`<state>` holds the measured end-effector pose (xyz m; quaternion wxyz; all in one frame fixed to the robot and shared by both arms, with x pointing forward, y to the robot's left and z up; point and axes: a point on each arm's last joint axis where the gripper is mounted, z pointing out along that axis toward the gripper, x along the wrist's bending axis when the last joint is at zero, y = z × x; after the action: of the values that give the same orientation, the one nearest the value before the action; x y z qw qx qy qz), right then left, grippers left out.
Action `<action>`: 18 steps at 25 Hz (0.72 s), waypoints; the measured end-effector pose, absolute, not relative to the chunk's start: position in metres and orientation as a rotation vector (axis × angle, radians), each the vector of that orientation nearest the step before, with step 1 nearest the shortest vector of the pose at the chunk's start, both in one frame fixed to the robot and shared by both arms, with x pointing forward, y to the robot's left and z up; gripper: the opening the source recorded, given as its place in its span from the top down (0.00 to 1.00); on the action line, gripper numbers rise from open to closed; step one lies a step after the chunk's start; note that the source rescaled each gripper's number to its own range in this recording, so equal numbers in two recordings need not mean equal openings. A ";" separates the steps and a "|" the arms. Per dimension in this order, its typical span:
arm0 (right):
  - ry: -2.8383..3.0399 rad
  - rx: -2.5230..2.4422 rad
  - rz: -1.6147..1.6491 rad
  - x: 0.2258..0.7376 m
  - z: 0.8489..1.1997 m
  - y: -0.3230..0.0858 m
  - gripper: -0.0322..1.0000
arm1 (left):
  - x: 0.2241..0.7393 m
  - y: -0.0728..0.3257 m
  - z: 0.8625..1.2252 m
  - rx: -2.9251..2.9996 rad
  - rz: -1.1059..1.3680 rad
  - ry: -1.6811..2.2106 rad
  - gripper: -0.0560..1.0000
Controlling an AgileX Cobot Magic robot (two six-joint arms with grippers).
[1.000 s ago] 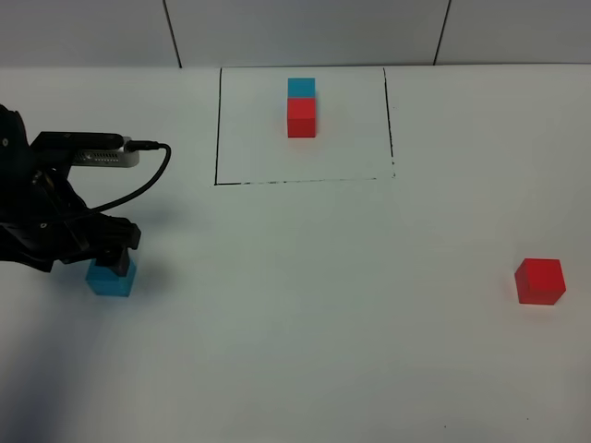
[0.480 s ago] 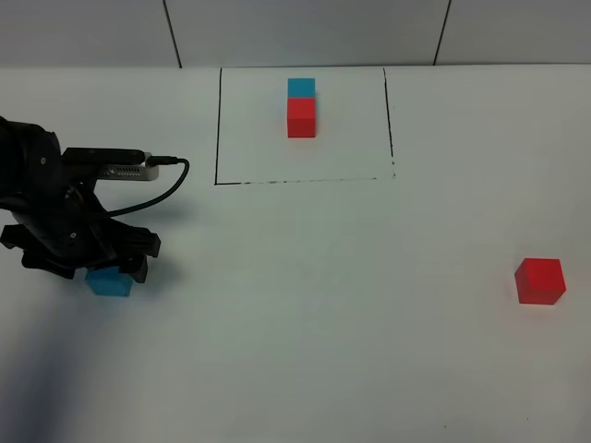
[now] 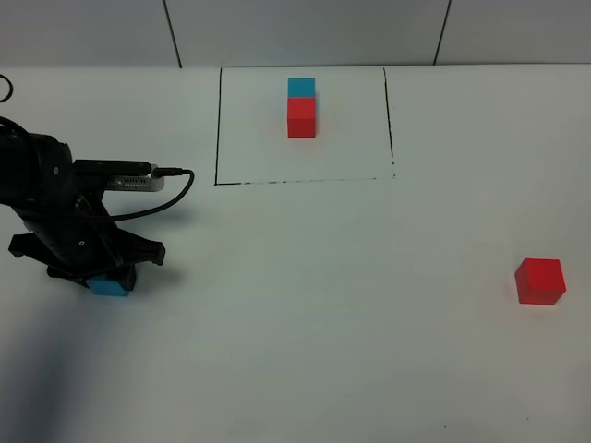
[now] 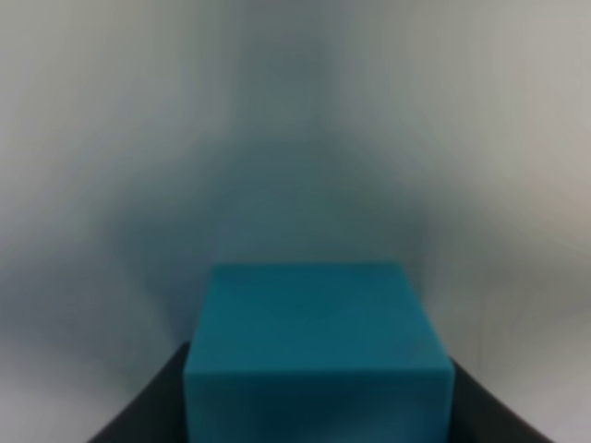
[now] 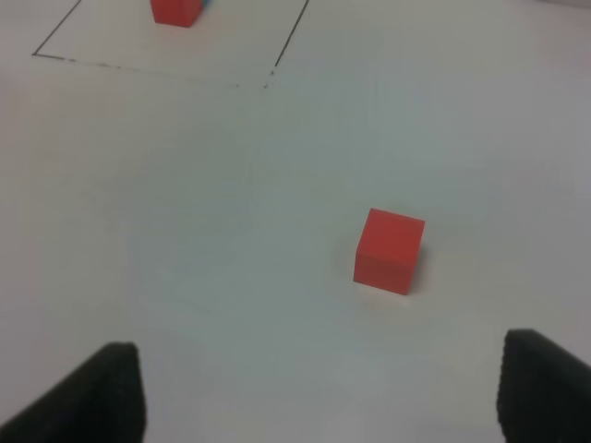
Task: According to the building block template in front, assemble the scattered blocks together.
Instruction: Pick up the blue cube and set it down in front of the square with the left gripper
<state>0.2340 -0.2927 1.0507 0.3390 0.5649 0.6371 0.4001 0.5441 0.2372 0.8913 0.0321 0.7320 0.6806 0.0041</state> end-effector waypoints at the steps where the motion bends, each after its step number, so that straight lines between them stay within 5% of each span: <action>1: 1.659 1.471 1.042 0.234 1.051 -0.293 0.41 | 0.544 0.237 0.892 2.257 0.009 2.095 0.95; 9: 1.659 1.471 1.042 0.234 1.051 -0.293 0.41 | 0.561 0.215 0.918 2.635 0.000 1.639 0.95; 18: 1.659 1.471 1.042 0.234 1.051 -0.293 0.41 | 0.605 0.136 0.923 2.983 0.026 0.901 0.95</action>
<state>0.2340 -0.2927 1.0507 0.3390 0.5649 0.6371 0.4001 0.6053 0.1365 0.9231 0.0129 0.9572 0.2890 0.0082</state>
